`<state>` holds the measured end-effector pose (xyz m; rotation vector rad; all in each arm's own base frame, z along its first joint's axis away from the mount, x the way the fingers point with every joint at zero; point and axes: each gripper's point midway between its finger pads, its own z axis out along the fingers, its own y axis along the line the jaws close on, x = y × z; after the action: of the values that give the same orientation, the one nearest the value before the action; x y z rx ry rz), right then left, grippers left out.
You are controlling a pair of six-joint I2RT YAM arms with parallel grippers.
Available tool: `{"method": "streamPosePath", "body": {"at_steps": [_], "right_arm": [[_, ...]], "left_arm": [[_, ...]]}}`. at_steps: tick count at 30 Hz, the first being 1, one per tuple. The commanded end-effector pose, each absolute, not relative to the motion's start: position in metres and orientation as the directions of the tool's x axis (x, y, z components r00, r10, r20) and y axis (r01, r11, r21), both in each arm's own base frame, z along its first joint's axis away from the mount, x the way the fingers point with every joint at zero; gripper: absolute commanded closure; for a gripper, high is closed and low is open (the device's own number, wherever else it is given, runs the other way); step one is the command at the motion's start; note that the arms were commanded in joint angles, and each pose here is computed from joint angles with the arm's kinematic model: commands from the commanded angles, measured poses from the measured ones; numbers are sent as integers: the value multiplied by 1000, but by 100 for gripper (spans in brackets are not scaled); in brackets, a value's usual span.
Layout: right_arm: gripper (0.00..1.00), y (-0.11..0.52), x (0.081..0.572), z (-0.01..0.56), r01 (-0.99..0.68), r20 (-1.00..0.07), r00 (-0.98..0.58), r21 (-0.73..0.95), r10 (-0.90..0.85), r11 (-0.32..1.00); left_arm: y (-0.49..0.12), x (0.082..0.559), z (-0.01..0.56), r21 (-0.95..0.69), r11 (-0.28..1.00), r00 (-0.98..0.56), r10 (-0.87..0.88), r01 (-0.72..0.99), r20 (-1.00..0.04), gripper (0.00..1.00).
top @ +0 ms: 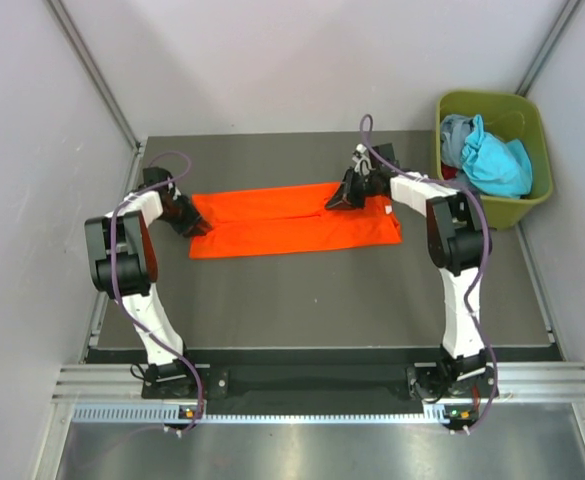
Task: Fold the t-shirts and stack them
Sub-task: Fold the tshirt
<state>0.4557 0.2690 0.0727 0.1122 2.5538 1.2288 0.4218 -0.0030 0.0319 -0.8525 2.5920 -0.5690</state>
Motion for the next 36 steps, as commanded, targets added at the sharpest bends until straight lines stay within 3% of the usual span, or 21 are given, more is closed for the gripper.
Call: {"method": "streamPosePath", "body": {"at_steps": [1, 3, 5, 7, 10, 15, 18, 21, 22, 23, 28, 33, 36], "right_arm": [[100, 283, 477, 65, -72, -238, -946, 815, 219, 574], [99, 285, 487, 63, -82, -252, -942, 812, 221, 578], [92, 282, 489, 46, -55, -228, -949, 799, 218, 599], [80, 275, 494, 43, -61, -254, -945, 759, 208, 649], [71, 268, 495, 61, -86, -292, -936, 727, 194, 681], [60, 247, 481, 88, -81, -343, -919, 650, 196, 756], [48, 230, 469, 128, -94, -421, -881, 604, 216, 792], [44, 212, 454, 134, -40, -434, -863, 568, 257, 822], [35, 207, 450, 151, -43, -459, -844, 572, 276, 819], [33, 203, 445, 153, -27, -459, -839, 572, 292, 820], [30, 187, 405, 148, 46, -450, -806, 599, 384, 799], [31, 159, 374, 115, 177, -415, -759, 610, 502, 772], [32, 147, 366, 106, 200, -438, -721, 610, 537, 766]], "left_arm": [[6, 429, 59, -457, 760, -739, -615, -462, -275, 64], [7, 422, 65, -446, 762, -734, -618, -470, -282, 62], [10, 417, 80, -440, 766, -718, -621, -469, -314, 59], [9, 407, 89, -442, 763, -706, -628, -472, -329, 57], [5, 391, 92, -451, 754, -698, -637, -478, -327, 55], [9, 357, 81, -406, 730, -665, -677, -550, -315, 37], [10, 346, 88, -415, 718, -634, -692, -558, -344, 36], [7, 337, 84, -414, 696, -626, -714, -586, -313, 36], [5, 335, 80, -415, 687, -627, -722, -597, -293, 36], [4, 331, 76, -409, 681, -628, -727, -608, -278, 37], [-1, 324, 58, -420, 640, -607, -761, -643, -229, 38], [-1, 315, 47, -399, 591, -568, -801, -701, -189, 47], [-5, 312, 43, -431, 555, -534, -826, -712, -182, 45]]}}
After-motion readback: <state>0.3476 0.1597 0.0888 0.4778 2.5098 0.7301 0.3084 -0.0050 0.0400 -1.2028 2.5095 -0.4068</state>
